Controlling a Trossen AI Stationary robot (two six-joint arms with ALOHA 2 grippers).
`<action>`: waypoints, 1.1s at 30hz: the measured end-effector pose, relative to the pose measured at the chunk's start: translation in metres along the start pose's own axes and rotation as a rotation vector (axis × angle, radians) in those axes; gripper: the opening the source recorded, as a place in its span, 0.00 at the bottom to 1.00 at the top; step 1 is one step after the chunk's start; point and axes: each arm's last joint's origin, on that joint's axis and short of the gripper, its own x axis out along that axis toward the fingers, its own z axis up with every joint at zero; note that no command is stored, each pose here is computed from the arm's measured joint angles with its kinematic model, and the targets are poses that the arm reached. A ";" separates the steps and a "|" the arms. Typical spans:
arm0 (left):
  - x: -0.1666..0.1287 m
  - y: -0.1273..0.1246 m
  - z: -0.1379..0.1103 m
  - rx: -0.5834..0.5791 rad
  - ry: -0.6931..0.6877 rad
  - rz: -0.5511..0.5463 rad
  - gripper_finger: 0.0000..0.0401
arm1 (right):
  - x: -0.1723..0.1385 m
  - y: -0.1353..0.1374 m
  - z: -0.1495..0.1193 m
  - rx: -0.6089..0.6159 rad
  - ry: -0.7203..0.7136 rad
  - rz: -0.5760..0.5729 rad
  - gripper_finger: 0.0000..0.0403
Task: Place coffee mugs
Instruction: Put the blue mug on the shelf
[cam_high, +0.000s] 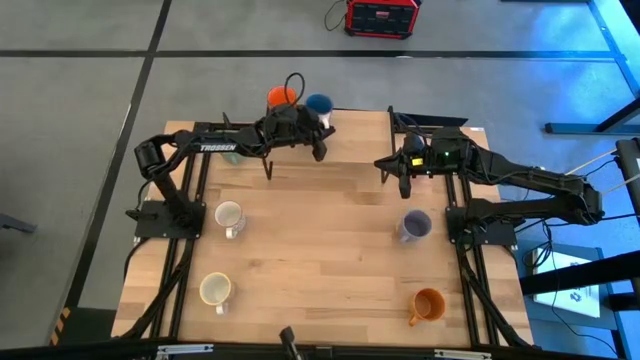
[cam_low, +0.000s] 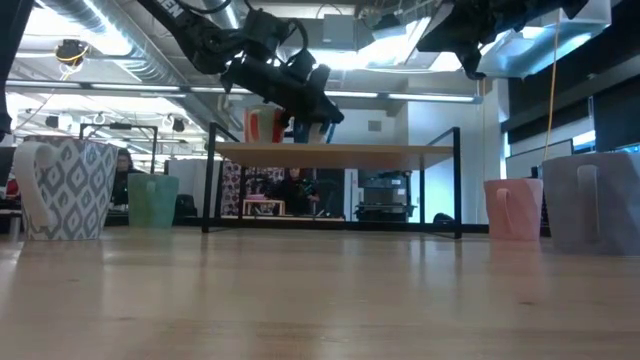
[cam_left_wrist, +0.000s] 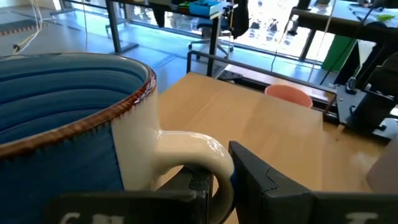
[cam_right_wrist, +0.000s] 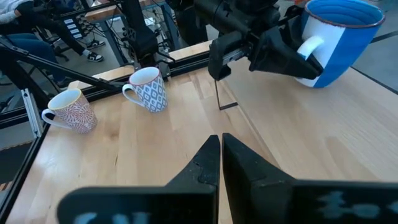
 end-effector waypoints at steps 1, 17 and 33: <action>0.000 0.000 0.000 0.001 -0.005 0.000 0.08 | 0.000 0.000 0.000 0.000 0.000 0.000 0.02; 0.000 0.002 -0.003 -0.039 0.027 0.054 0.11 | 0.000 0.001 0.000 -0.003 0.004 0.026 0.02; -0.004 -0.003 -0.008 -0.051 0.106 0.095 0.27 | 0.000 0.001 0.000 -0.019 0.005 0.037 0.02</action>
